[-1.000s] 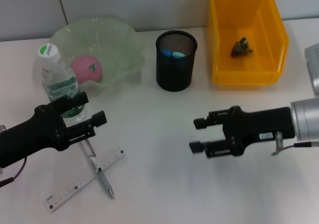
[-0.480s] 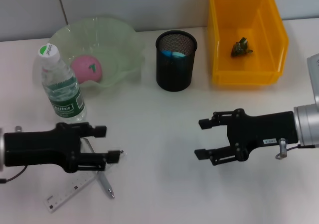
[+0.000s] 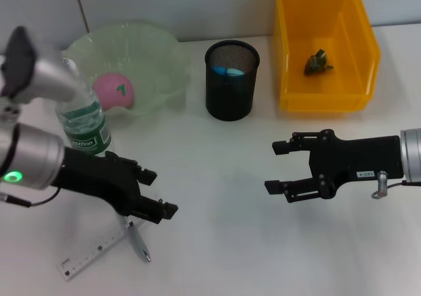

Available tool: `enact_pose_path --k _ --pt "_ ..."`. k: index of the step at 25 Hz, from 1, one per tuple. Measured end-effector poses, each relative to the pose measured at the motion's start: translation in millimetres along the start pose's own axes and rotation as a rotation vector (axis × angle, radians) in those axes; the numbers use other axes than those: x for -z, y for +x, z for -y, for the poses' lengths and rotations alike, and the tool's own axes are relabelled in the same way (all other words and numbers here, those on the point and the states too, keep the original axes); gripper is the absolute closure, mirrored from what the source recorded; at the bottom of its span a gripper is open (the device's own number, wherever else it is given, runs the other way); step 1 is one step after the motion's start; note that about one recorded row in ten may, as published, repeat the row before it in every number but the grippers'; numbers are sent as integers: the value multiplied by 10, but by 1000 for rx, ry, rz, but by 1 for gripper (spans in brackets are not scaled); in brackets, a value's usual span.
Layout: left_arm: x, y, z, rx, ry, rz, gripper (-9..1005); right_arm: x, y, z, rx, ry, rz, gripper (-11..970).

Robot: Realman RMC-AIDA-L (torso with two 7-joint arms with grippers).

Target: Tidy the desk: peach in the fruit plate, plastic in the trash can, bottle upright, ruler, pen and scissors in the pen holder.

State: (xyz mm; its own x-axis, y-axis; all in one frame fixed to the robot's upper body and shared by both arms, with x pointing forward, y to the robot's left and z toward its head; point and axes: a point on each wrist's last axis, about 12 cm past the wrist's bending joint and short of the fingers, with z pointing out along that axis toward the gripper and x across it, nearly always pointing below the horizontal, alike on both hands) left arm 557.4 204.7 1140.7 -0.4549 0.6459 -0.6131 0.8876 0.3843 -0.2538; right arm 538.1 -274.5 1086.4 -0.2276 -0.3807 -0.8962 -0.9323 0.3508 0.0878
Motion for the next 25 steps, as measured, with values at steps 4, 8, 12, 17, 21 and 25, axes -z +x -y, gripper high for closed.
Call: enact_pose_path --k 4,8,12,17,21,25 --pt "-125 -218 51 3 -51 -147 173 0 -14 7 10 3 -5 155" --pt "-284 -350 89 15 -130 -248 177 6 -14 9 20 0 -12 155" --pt "-367 -415 112 52 -177 -293 182 31 -21 2 34 -17 -26 156" --pt "-405 -436 91 91 -242 -311 187 45 -39 -16 58 -40 -38 156" --pt "-457 -414 92 107 -247 -331 192 46 -42 -19 67 -43 -38 156" --pt "-519 -403 104 110 -254 -340 196 52 -40 -19 68 -44 -39 156"
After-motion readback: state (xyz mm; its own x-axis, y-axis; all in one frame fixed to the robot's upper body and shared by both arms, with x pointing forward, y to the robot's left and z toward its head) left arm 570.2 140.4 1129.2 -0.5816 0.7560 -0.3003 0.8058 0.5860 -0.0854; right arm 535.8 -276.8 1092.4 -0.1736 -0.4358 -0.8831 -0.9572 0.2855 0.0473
